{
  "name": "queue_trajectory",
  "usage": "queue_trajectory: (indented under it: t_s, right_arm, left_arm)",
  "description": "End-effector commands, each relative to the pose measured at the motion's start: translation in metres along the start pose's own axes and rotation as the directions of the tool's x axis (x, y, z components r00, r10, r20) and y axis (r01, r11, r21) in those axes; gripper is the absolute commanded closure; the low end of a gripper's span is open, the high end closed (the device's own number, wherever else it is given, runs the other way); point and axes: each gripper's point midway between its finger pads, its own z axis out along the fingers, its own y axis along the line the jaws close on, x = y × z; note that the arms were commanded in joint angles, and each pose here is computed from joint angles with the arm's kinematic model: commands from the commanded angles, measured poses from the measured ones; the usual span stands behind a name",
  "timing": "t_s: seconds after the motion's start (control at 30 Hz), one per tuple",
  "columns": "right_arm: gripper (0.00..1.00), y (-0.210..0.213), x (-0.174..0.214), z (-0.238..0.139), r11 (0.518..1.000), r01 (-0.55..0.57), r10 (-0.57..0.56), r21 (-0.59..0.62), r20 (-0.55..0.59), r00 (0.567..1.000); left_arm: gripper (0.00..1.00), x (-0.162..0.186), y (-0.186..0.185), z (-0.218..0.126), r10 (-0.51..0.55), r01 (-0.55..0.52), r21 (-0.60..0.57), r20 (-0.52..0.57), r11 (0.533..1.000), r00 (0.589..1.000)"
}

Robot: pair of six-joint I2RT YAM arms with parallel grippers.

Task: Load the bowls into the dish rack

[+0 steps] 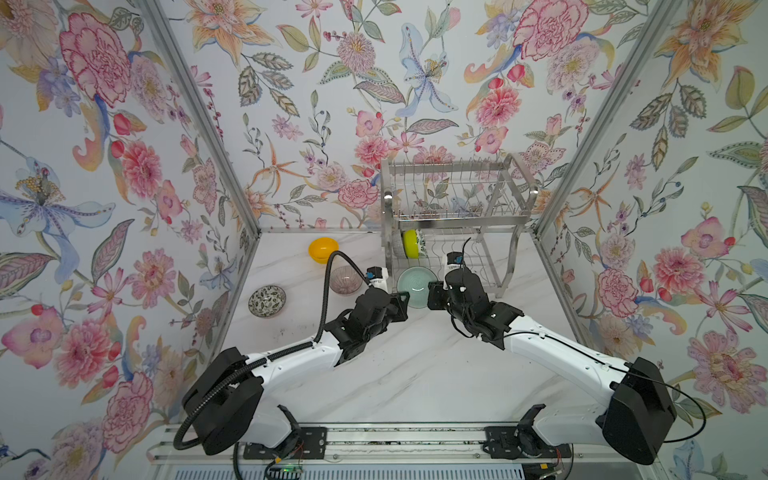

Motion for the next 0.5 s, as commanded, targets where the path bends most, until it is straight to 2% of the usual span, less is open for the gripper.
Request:
queue_trajectory:
  t_s: [0.0,0.1,0.2,0.33,0.47]
  right_arm:
    - [1.0,0.014,-0.026,-0.012,0.998,-0.024,0.03,-0.058,0.109,0.994]
    - [1.0,0.015,-0.024,-0.013,0.998,-0.016,0.023,-0.066,0.113,0.993]
    - [1.0,0.017,-0.023,-0.013,0.997,-0.012,0.021,-0.08,0.111,0.994]
    - [0.94,0.019,-0.02,-0.011,0.996,-0.012,0.021,-0.091,0.103,0.994]
    - [0.83,0.019,-0.016,-0.009,0.995,-0.015,0.024,-0.096,0.093,0.995]
  left_arm:
    - [0.9,0.014,-0.015,0.0,0.044,-0.041,0.06,-0.048,0.997,0.998]
    - [1.0,0.011,-0.011,0.0,0.038,-0.037,0.04,-0.038,0.999,0.999]
    - [1.0,0.007,-0.007,-0.002,0.034,-0.034,0.016,-0.017,0.999,0.999]
    - [1.0,0.001,-0.001,-0.007,0.034,-0.034,-0.013,0.015,0.999,0.999]
    - [1.0,-0.005,0.002,-0.012,0.052,-0.051,-0.033,0.04,0.998,0.998]
